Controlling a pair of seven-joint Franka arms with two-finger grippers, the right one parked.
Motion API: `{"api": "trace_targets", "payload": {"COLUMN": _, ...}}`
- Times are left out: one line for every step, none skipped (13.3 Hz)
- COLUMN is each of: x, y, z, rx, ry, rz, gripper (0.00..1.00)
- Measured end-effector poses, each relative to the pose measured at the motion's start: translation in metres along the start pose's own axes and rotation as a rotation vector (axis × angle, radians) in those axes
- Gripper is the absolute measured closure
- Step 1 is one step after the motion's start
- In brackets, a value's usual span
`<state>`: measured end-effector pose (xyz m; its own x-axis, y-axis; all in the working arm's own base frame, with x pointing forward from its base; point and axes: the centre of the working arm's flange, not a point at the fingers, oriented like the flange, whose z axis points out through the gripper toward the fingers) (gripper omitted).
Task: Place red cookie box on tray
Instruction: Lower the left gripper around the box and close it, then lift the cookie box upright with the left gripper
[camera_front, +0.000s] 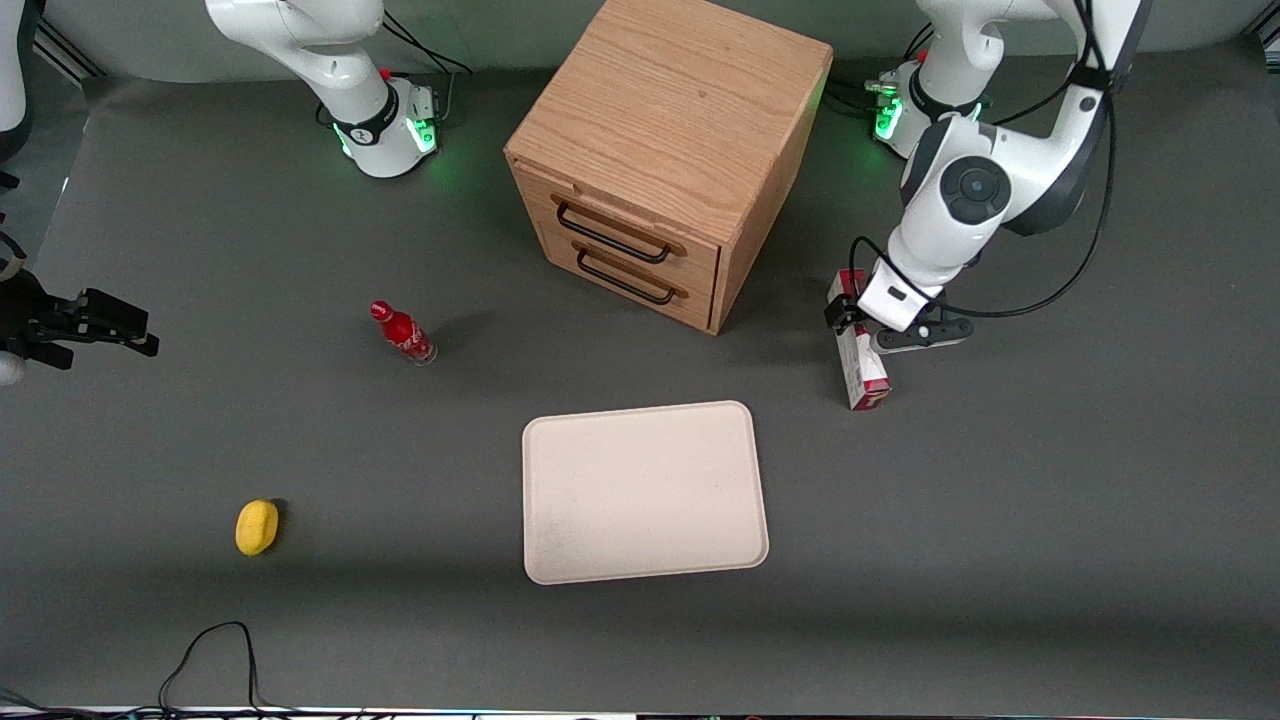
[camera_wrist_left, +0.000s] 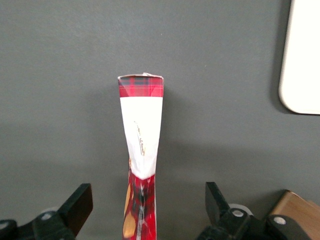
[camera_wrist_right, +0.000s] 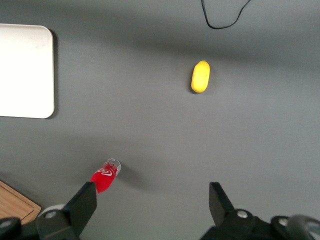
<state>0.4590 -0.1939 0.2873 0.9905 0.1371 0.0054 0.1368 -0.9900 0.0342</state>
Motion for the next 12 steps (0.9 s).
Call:
{"api": "trace_targets", "payload": {"x": -0.002, "y": -0.001, "z": 0.015, "rx": 0.004, "ry": -0.003, "rz": 0.014, "gripper": 0.00}}
{"api": "trace_targets", "payload": {"x": -0.003, "y": -0.001, "z": 0.029, "rx": 0.004, "ry": -0.008, "rz": 0.026, "gripper": 0.00}}
{"api": "trace_targets", "payload": {"x": -0.003, "y": -0.001, "z": 0.040, "rx": 0.001, "ry": -0.011, "rz": 0.031, "gripper": 0.00}}
{"api": "trace_targets", "payload": {"x": -0.004, "y": -0.001, "z": 0.047, "rx": -0.003, "ry": -0.013, "rz": 0.033, "gripper": 0.00}}
{"api": "trace_targets", "payload": {"x": -0.004, "y": -0.001, "z": 0.052, "rx": -0.004, "ry": -0.015, "rz": 0.034, "gripper": 0.00}}
{"api": "trace_targets", "payload": {"x": -0.005, "y": -0.001, "z": 0.055, "rx": -0.004, "ry": -0.017, "rz": 0.036, "gripper": 0.00}}
{"api": "trace_targets", "payload": {"x": -0.005, "y": -0.002, "z": 0.055, "rx": -0.001, "ry": -0.016, "rz": 0.040, "gripper": 0.00}}
{"api": "trace_targets", "payload": {"x": -0.006, "y": -0.002, "z": 0.056, "rx": 0.003, "ry": -0.015, "rz": 0.047, "gripper": 0.00}}
{"api": "trace_targets", "payload": {"x": -0.006, "y": -0.003, "z": 0.056, "rx": 0.009, "ry": -0.013, "rz": 0.056, "gripper": 0.02}}
{"api": "trace_targets", "payload": {"x": -0.006, "y": -0.004, "z": 0.057, "rx": 0.013, "ry": -0.012, "rz": 0.061, "gripper": 0.04}}
{"api": "trace_targets", "payload": {"x": -0.006, "y": -0.005, "z": 0.057, "rx": 0.017, "ry": -0.011, "rz": 0.066, "gripper": 0.14}}
{"api": "trace_targets", "payload": {"x": -0.006, "y": -0.005, "z": 0.058, "rx": 0.019, "ry": -0.012, "rz": 0.067, "gripper": 0.25}}
